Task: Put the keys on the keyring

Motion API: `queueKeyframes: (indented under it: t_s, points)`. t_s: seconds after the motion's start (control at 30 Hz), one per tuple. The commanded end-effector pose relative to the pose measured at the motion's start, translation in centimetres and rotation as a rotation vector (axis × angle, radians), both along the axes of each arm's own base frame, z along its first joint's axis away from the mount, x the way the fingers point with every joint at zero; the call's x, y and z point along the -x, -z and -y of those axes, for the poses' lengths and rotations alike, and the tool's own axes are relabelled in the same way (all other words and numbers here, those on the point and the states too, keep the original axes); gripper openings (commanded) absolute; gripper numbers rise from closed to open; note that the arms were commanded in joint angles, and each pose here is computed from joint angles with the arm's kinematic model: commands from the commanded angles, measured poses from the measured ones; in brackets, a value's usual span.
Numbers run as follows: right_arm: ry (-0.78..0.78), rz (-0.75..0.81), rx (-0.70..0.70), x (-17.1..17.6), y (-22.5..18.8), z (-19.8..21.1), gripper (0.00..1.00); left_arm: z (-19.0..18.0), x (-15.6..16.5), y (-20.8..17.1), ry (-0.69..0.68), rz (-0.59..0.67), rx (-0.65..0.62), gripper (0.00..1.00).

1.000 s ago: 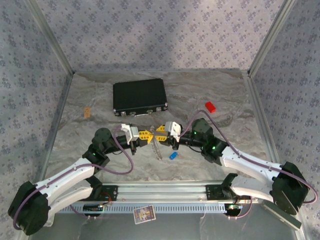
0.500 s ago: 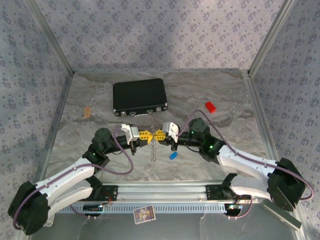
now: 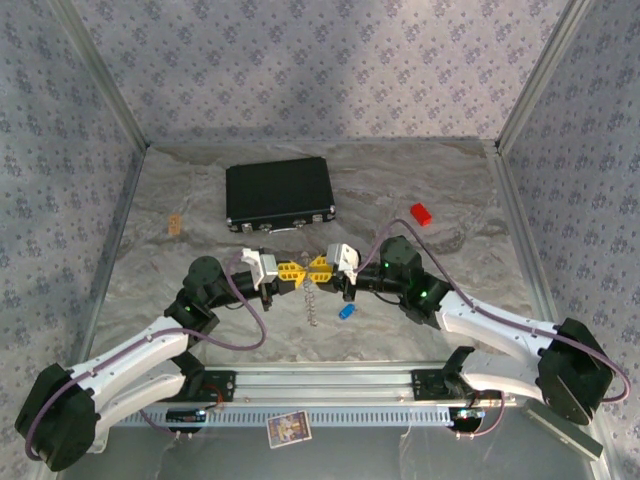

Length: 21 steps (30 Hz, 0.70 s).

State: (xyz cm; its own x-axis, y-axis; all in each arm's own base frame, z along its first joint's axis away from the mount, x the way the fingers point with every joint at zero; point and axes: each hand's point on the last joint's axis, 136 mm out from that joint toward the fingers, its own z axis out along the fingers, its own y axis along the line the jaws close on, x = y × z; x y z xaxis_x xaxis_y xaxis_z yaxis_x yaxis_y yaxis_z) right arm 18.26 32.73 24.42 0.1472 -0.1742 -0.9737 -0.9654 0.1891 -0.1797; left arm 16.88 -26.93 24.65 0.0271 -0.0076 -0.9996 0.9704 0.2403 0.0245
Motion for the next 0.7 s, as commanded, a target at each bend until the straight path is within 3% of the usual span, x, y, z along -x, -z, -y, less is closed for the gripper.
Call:
queueKeyframes:
  t_s: [0.0, 0.67]
  points:
    - [-0.013, 0.040, -0.042, 0.27, -1.85, 0.00, 0.20, 0.17, 1.04, -1.78, 0.047, 0.057, 0.037, 0.00]
    - [-0.078, 0.040, -0.048, 1.09, -2.39, -0.49, 0.10, 0.36, 1.27, -1.14, 0.056, 0.058, 0.010, 0.00]
